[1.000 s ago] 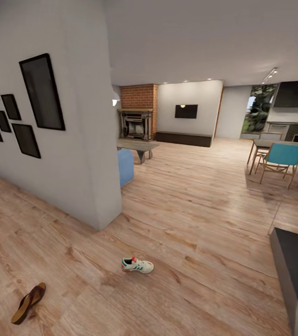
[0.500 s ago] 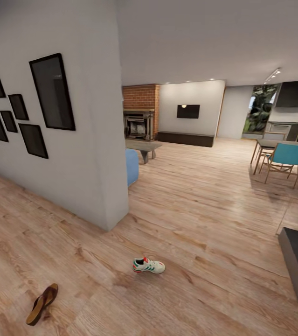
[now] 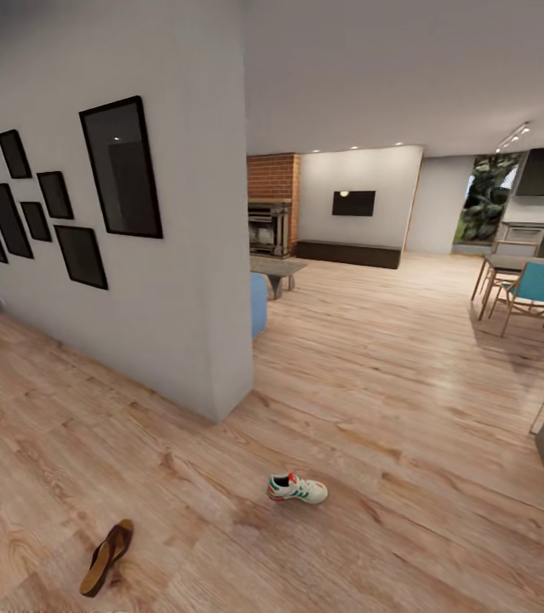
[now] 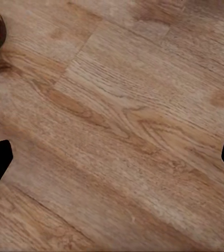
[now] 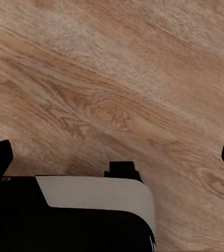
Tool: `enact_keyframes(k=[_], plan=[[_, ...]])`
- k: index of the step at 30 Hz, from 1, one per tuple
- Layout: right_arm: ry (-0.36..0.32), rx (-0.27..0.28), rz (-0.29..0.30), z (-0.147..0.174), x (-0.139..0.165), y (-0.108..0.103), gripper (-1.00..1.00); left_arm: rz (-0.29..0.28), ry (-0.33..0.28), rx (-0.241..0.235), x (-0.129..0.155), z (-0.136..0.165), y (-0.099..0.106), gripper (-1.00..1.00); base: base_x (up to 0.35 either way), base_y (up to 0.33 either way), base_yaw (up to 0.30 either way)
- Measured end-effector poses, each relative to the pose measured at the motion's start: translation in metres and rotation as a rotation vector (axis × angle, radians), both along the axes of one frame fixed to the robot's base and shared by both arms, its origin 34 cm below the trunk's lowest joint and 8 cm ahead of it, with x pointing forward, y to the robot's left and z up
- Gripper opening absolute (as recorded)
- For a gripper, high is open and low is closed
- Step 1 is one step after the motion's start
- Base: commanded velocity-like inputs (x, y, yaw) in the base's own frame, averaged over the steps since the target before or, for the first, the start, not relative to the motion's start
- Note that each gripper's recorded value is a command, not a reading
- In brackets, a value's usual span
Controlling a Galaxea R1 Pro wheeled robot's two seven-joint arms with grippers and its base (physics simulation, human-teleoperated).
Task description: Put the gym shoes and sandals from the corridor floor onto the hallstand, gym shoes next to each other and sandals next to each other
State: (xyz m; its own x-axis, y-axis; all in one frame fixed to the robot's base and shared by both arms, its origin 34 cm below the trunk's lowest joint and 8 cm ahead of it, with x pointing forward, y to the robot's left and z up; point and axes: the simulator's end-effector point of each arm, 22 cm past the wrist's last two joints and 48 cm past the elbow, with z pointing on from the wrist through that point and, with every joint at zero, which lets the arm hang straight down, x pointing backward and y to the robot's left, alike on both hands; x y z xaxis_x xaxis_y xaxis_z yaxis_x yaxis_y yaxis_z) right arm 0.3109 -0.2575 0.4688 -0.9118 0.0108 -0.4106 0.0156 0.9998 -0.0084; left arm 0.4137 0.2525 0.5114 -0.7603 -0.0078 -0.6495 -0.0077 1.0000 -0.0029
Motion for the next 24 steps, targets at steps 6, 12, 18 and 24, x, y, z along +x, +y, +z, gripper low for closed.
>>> enact_keyframes(k=[6, 12, 18, 24], plan=[[0.002, 0.0, 0.0, -0.0003, -0.0007, 0.0, 1.0, 0.0, 0.002, 0.001, -0.0006, -0.0005, 0.0007, 1.0, 0.095, 0.309, 0.272], [0.004, 0.0, 0.0, -0.0007, -0.0014, 0.0, 1.0, 0.0, 0.004, 0.001, -0.0013, -0.0011, 0.0008, 1.0, 0.098, 0.309, 0.282], [0.006, 0.0, 0.0, -0.001, -0.002, 0.0, 1.0, 0.0, 0.004, 0.001, -0.0012, -0.0012, 0.001, 1.0, 0.093, 0.274, 0.283], [0.007, 0.0, 0.0, -0.0012, -0.0023, 0.0, 1.0, 0.0, -0.011, 0.001, 0.0054, 0.0025, 0.001, 1.0, 0.029, 0.073, 0.282]])
